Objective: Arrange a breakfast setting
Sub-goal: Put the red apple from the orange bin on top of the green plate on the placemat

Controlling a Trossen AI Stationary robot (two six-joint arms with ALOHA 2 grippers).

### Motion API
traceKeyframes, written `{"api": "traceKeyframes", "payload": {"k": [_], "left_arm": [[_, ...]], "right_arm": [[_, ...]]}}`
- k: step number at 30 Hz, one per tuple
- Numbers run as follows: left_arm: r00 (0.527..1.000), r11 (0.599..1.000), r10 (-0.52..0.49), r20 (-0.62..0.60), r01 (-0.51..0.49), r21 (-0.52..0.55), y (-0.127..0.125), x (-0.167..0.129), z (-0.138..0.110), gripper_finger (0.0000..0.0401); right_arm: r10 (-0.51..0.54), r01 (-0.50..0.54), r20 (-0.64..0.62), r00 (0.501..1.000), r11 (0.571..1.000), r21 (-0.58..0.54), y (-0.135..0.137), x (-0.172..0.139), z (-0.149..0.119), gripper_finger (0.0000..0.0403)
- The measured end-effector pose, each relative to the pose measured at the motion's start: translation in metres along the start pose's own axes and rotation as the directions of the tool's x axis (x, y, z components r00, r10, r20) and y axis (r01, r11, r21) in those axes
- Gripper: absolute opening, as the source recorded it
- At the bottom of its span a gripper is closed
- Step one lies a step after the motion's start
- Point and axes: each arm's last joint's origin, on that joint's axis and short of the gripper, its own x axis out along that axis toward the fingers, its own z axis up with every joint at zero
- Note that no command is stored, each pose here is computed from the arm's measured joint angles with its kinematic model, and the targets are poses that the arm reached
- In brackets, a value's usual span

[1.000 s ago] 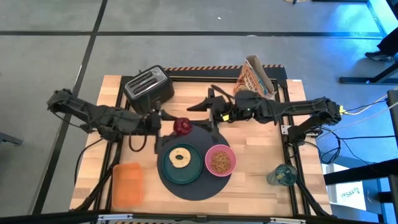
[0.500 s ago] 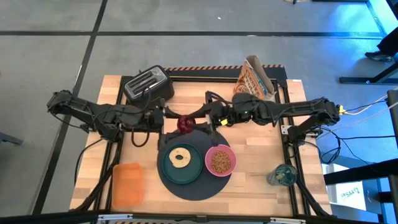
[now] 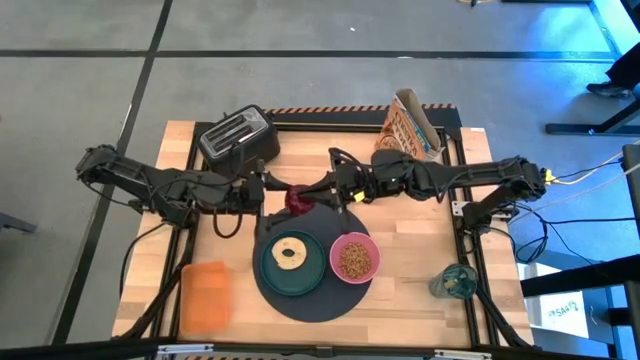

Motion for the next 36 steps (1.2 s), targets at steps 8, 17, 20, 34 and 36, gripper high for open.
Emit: {"api": "traceKeyframes", "payload": {"k": [8, 17, 20, 34, 36], "left_arm": [[0.999, 0.999, 0.033, -0.02, -0.034, -0.037, 0.002, -0.004, -0.001, 0.0329], [0.898, 0.996, 0.024, -0.439, -0.057, -0.062, 0.009, -0.017, -0.042, 0.0385], [0.849, 0.993, 0.034, -0.527, -0.086, -0.075, 0.012, -0.024, -0.05, 0.039], [0.791, 0.966, 0.183, -0.583, -0.256, -0.044, 0.024, -0.026, -0.058, 0.0381], [0.79, 0.946, 0.231, -0.568, -0.319, -0.059, 0.026, -0.026, -0.058, 0.038]], "right_arm": [[-0.024, 0.024, -0.011, 1.0, 1.0, 0.001, -0.001, 0.0, -0.002, 0.0004], [-0.044, 0.047, -0.214, 0.976, 0.999, 0.007, -0.003, 0.012, -0.036, 0.0001], [-0.021, 0.029, -0.298, 0.954, 0.999, 0.023, -0.004, 0.028, -0.07, 0.0001], [0.157, -0.127, -0.35, 0.923, 0.986, 0.106, 0.02, 0.067, -0.144, 0.0], [0.197, -0.176, -0.361, 0.911, 0.98, 0.09, 0.032, 0.071, -0.153, 0.0]]}}
